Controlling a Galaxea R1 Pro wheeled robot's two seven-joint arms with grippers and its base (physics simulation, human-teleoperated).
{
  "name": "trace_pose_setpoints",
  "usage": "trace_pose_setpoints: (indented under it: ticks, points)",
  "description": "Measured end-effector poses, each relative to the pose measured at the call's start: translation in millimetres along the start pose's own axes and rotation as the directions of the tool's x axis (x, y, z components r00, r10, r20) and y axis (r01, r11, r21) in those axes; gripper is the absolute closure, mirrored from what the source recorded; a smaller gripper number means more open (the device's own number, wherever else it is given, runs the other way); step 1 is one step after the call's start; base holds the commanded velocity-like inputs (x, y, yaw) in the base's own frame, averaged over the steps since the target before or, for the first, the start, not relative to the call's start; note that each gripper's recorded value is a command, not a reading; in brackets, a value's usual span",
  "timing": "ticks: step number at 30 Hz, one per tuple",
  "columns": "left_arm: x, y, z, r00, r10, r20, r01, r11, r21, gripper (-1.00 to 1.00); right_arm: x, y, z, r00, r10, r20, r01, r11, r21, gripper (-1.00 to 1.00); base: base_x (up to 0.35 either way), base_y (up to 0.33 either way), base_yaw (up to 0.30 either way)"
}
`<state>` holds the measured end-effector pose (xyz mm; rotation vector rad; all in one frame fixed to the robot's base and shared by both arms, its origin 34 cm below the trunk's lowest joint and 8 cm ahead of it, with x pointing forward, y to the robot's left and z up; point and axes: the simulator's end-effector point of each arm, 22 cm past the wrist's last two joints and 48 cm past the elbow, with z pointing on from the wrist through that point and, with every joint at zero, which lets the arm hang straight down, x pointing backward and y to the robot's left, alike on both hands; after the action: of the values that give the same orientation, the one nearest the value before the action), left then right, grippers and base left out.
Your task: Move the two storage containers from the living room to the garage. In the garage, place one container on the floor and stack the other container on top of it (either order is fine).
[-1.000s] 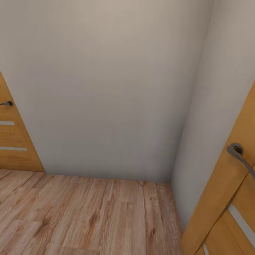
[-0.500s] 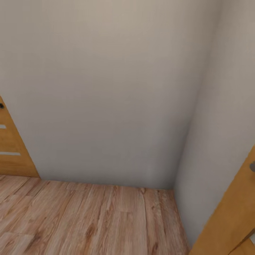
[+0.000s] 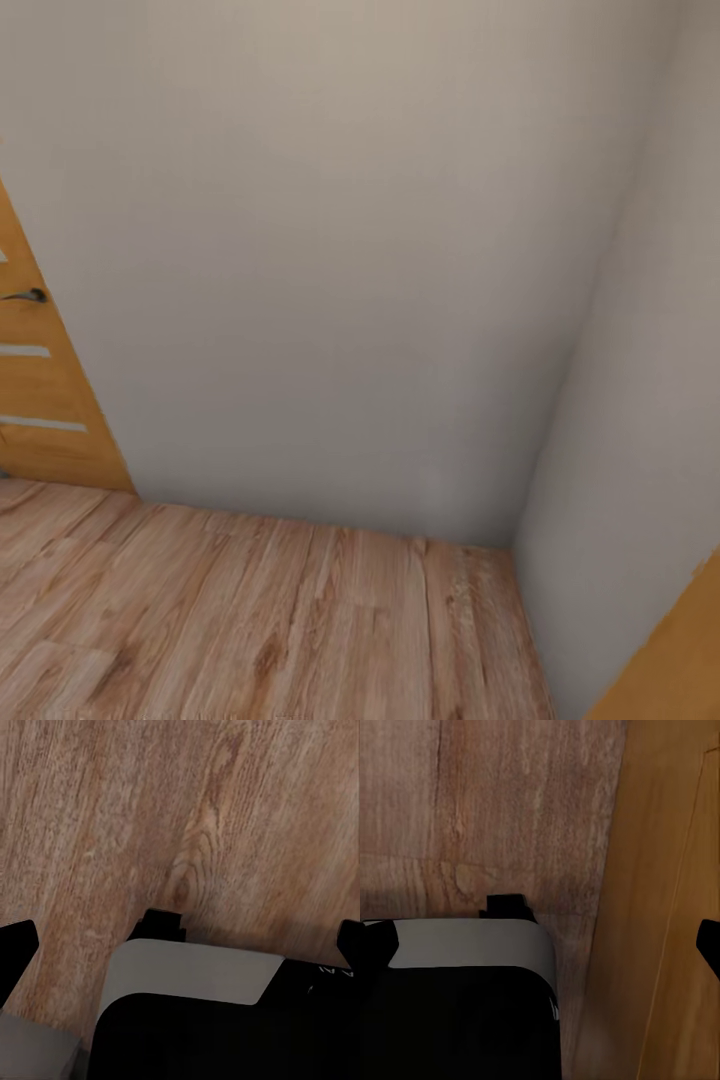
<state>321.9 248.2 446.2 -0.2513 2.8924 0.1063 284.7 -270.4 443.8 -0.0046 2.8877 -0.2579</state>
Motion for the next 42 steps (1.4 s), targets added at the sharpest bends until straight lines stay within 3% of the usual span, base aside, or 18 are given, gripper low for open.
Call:
trace_pose_setpoints:
  ticks: [15,42]
  points:
    - [0.2,0.0,-0.1,1.0,0.001,0.0,-0.001,1.0,0.0,-1.0,0.0,-0.5,0.0,1.0,0.0,0.0,0.0,1.0,0.001,-1.0,0.026,0.0,0.27]
    - [0.3,1.3,-0.1,1.0,0.0,0.0,0.0,1.0,-0.002,-1.0,0.0,0.2,-0.2,1.0,0.0,0.001,0.0,1.0,0.0,-1.0,0.269,0.0,0.27]
